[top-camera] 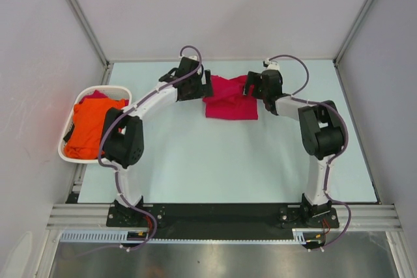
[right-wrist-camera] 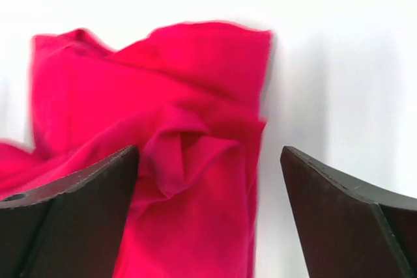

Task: Fold and stack the t-shirts
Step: Fold the long partially folded tshirt into a neat square

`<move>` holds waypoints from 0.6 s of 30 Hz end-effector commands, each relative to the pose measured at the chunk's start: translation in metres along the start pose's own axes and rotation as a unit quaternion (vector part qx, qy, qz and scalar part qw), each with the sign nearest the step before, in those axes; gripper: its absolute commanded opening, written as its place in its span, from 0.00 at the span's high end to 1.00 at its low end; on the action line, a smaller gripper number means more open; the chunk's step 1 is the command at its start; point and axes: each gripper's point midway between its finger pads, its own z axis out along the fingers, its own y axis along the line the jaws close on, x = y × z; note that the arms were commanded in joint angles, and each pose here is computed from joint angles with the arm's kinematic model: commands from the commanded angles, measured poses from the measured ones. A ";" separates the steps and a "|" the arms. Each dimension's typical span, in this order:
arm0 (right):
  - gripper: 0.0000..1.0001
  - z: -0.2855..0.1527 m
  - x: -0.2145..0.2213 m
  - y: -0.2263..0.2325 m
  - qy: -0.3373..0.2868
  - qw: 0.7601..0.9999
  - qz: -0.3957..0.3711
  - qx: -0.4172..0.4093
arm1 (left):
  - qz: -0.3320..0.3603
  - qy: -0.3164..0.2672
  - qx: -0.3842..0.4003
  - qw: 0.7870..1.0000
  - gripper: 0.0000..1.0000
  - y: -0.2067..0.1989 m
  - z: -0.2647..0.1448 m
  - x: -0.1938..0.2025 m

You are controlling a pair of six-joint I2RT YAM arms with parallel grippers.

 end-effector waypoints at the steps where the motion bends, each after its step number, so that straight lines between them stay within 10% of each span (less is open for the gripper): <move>1: 0.03 -0.064 -0.089 0.038 -0.182 0.983 -0.014 -0.006 | 0.012 -0.101 0.029 0.994 0.00 -0.017 -0.044 -0.033; 7: 0.11 -0.118 -0.088 0.050 -0.201 0.979 -0.008 -0.032 | 0.039 -0.131 0.043 0.990 0.05 -0.025 -0.071 -0.030; 10: 0.18 -0.135 -0.089 0.050 -0.207 0.978 -0.007 -0.024 | 0.050 -0.126 0.048 0.990 0.26 -0.031 -0.070 -0.022; 12: 0.25 -0.140 -0.085 0.052 -0.200 0.979 -0.012 -0.025 | 0.049 -0.122 0.051 0.990 0.92 -0.035 -0.068 -0.017; 16: 1.00 -0.142 -0.076 0.070 -0.174 0.983 -0.026 -0.055 | 0.060 -0.098 0.083 0.990 1.00 -0.050 -0.055 -0.002; 18: 1.00 -0.132 -0.059 0.080 -0.142 0.986 -0.028 -0.084 | 0.060 -0.082 0.085 0.991 1.00 -0.054 -0.039 0.005</move>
